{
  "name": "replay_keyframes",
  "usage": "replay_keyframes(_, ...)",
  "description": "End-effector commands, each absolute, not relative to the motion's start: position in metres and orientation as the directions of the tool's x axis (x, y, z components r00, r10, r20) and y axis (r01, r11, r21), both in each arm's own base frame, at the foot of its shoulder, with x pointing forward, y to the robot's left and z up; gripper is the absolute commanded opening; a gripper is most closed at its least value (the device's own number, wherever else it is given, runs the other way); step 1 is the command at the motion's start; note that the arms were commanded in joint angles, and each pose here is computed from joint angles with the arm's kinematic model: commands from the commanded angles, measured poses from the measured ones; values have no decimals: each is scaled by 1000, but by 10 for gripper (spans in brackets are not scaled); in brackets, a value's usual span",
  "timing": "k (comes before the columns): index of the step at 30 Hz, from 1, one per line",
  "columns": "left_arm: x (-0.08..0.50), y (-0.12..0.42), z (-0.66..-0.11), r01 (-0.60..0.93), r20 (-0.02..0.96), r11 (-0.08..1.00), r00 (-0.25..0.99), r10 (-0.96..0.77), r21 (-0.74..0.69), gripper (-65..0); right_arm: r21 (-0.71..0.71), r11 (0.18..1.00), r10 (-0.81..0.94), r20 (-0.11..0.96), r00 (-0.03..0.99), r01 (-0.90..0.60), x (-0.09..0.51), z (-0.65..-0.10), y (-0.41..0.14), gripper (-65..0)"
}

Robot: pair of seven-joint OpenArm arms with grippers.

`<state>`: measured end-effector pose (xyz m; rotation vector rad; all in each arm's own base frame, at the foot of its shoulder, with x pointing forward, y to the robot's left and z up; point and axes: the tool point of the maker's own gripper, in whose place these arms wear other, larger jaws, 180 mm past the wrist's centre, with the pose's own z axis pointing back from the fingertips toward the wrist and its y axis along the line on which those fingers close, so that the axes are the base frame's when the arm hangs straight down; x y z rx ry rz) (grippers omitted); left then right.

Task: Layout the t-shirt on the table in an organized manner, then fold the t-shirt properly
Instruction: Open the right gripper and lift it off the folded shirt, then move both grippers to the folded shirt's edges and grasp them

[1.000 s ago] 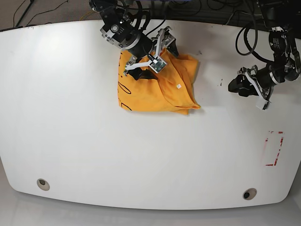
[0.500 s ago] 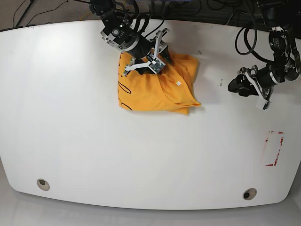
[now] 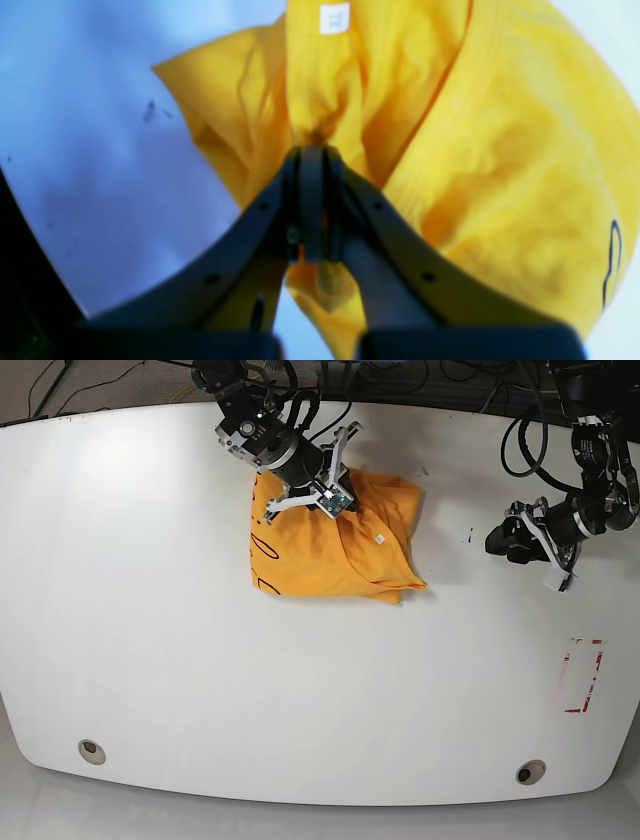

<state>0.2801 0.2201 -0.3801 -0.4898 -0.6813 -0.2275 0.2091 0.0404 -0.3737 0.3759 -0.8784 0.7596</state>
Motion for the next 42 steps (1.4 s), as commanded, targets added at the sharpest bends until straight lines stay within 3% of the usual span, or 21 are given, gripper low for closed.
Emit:
replay_keyframes(1,289,224,-366,372,687,863,726,-41,-342,-343,-10,685,393,847,358,-729,216,-351,47,-650)
replay_keyframes(14,289,224,-367,372,686,863,727,-42,-342,-343,8,686,342,879,332,-727,220,-320,64,-650)
replay_keyframes(25,289,224,-367,372,686,863,727,-42,-342,-343,23,589,306,918,250,-807,208,-293,117,-650)
replay_keyframes(42,288,224,-367,372,684,863,729,-42,-343,-343,29,585,265,937,225,-810,225,-278,138,-625)
